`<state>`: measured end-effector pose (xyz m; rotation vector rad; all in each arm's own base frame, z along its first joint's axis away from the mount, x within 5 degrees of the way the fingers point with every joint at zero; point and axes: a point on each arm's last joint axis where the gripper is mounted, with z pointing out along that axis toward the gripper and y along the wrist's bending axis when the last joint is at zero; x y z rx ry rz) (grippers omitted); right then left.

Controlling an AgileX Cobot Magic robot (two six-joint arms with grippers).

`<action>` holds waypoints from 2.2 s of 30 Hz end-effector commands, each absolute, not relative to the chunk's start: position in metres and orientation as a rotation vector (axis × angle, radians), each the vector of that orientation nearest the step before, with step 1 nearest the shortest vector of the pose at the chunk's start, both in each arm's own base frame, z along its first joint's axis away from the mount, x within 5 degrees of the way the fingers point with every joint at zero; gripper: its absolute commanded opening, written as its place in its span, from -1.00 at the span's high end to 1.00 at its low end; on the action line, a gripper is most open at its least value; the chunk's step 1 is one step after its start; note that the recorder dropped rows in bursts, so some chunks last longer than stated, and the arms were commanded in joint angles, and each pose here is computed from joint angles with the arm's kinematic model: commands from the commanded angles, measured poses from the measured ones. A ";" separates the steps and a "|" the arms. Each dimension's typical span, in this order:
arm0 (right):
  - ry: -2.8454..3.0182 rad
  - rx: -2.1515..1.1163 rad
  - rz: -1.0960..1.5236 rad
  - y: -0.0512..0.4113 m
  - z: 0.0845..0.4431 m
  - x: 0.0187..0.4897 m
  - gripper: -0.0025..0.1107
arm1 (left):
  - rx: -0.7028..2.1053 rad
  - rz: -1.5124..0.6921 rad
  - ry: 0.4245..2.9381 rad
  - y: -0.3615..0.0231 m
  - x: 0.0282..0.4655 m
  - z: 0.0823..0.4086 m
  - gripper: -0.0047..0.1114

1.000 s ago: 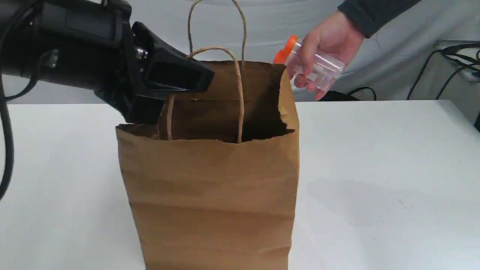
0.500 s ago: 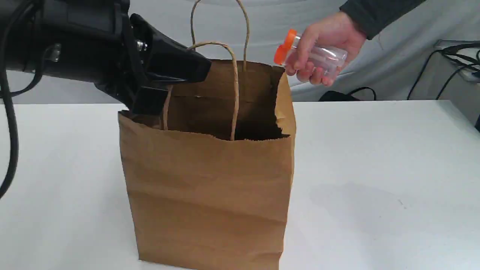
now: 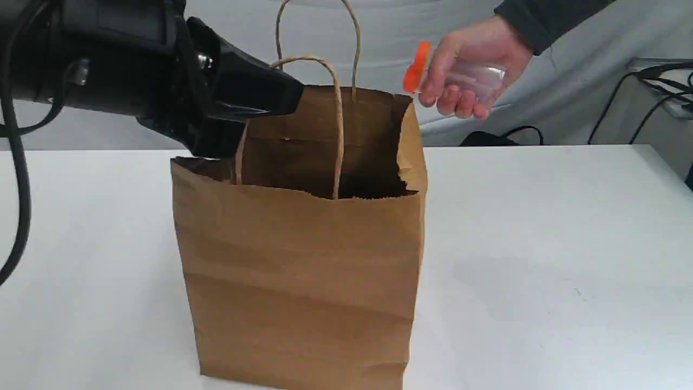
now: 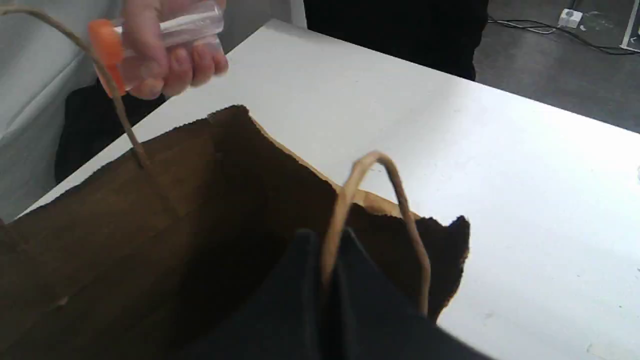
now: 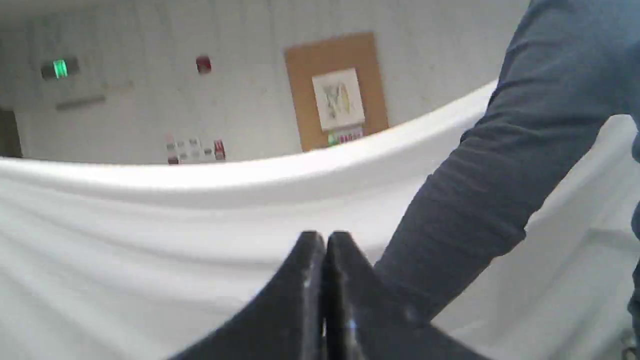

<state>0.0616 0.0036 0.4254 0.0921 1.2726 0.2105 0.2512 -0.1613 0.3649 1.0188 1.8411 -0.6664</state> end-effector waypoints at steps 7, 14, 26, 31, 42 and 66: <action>1.640 -0.185 0.136 0.020 0.515 0.172 0.96 | 1.002 -0.680 1.834 -0.162 0.250 0.368 0.92; 1.773 -0.409 0.397 0.047 0.537 0.247 0.96 | 1.010 -0.686 1.836 -0.163 0.249 0.368 0.92; 2.048 -0.583 0.664 0.080 0.482 0.339 0.96 | 1.010 -0.686 1.836 -0.163 0.249 0.368 0.92; 2.134 -0.646 0.709 0.107 0.447 0.366 0.96 | 1.012 -0.679 1.831 -0.163 0.250 0.368 0.92; 2.247 -0.800 0.765 0.165 0.394 0.384 0.67 | 1.018 -0.675 1.832 -0.162 0.250 0.367 0.92; 2.377 -0.975 0.445 0.187 0.341 0.402 0.04 | 1.036 -0.687 1.837 -0.163 0.248 0.367 0.92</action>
